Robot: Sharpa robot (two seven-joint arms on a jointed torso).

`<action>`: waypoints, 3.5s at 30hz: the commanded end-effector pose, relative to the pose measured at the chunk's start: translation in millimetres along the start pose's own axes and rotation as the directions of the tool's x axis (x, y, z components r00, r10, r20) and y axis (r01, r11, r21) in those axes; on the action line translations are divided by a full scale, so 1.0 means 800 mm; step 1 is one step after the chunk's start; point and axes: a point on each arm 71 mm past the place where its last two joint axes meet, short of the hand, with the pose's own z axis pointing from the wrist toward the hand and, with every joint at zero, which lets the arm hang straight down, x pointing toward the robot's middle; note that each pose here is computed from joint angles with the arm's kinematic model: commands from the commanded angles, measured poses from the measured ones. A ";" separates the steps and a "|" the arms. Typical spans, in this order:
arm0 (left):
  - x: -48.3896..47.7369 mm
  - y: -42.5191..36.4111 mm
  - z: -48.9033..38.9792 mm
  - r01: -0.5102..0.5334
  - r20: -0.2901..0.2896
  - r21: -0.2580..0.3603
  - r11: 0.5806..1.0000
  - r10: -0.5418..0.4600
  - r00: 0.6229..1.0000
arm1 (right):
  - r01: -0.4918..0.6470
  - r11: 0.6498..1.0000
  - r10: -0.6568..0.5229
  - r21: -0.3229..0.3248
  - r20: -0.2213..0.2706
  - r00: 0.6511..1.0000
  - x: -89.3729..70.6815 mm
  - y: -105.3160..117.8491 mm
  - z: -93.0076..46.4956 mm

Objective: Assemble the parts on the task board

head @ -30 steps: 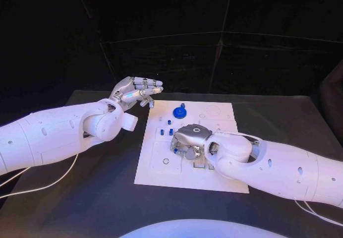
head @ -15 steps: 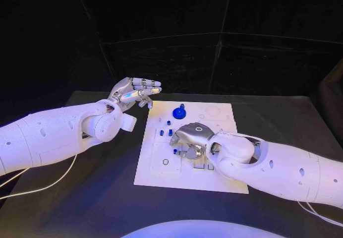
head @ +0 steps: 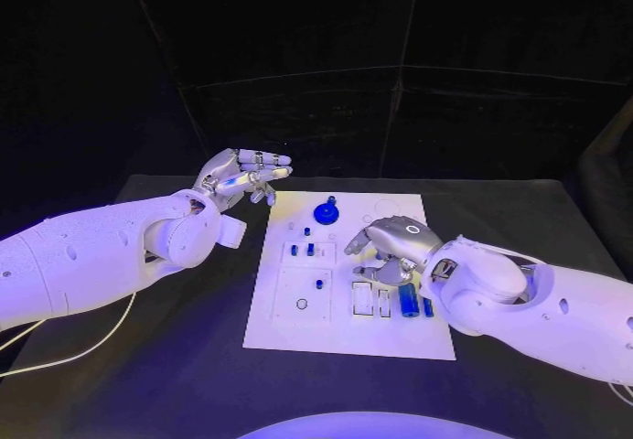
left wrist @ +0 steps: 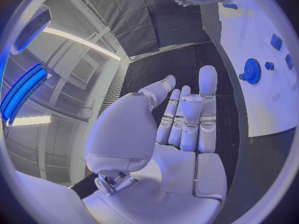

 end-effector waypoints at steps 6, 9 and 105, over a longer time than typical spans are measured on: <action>0.002 -0.0011 0.001 0.011 -0.014 0.003 1.000 -0.011 1.000 | 0.063 0.990 -0.053 0.128 -0.076 0.996 -0.011 -0.039 -0.011; 0.003 -0.0010 0.001 0.012 -0.016 0.002 1.000 -0.012 1.000 | 0.086 0.985 -0.073 0.147 -0.093 0.993 -0.011 -0.047 -0.012; 0.009 0.0014 0.005 0.018 -0.032 -0.018 1.000 -0.018 0.999 | -0.104 0.983 0.060 -0.153 -0.268 0.962 0.042 0.099 0.058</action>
